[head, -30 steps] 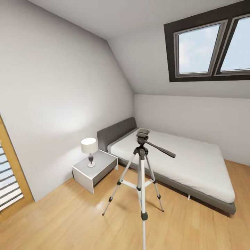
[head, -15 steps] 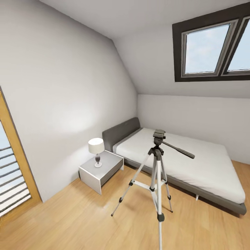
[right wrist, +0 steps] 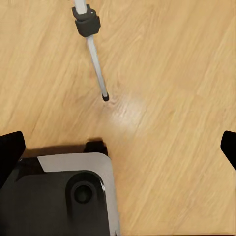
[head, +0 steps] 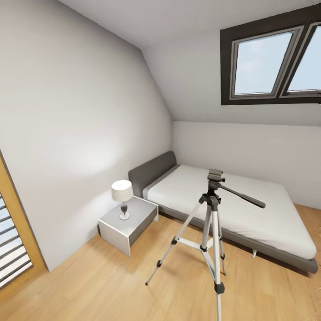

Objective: Attach the digital camera to the camera tripod in the bedroom.

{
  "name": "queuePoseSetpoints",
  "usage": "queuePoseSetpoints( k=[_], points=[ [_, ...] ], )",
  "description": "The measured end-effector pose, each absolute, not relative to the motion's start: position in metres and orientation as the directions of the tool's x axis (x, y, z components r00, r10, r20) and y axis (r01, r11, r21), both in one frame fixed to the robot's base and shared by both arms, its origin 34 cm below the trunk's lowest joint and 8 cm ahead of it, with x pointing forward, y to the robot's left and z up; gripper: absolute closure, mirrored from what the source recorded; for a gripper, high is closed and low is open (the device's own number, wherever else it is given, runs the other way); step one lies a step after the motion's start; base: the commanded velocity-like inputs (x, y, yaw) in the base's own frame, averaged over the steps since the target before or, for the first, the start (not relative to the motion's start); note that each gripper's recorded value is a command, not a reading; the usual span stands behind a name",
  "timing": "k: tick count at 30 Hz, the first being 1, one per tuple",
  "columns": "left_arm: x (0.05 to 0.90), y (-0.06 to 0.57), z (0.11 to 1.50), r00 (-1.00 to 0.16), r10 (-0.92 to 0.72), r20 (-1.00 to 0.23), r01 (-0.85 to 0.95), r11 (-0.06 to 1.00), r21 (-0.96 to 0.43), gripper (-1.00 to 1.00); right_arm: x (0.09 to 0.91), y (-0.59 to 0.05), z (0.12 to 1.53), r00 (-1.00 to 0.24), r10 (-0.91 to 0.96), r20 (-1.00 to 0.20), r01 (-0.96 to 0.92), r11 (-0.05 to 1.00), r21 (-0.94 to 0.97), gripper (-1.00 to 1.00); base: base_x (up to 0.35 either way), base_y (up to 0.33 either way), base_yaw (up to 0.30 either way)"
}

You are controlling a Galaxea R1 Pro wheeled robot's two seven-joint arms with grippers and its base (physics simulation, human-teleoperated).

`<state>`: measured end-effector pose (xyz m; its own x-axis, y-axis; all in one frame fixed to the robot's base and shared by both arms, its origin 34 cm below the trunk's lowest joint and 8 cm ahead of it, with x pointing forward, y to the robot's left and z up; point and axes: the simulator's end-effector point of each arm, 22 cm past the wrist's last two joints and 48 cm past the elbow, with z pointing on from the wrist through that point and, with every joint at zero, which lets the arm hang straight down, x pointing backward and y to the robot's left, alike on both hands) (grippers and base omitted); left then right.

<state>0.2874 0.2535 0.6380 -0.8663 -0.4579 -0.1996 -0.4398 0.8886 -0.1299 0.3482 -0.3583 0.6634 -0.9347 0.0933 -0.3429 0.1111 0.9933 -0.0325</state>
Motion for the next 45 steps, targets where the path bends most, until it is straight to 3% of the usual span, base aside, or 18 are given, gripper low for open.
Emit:
queuePoseSetpoints(
  k=[45],
  points=[
    [0.2876,0.2536,0.6380,-0.866,-0.459,-0.200,-0.441,0.888,-0.130,1.00,0.3485,-0.3595,0.6636,-0.934,0.093,-0.344,0.111,0.993,-0.034,-1.00,0.002,0.003,-0.241]
  ],
)
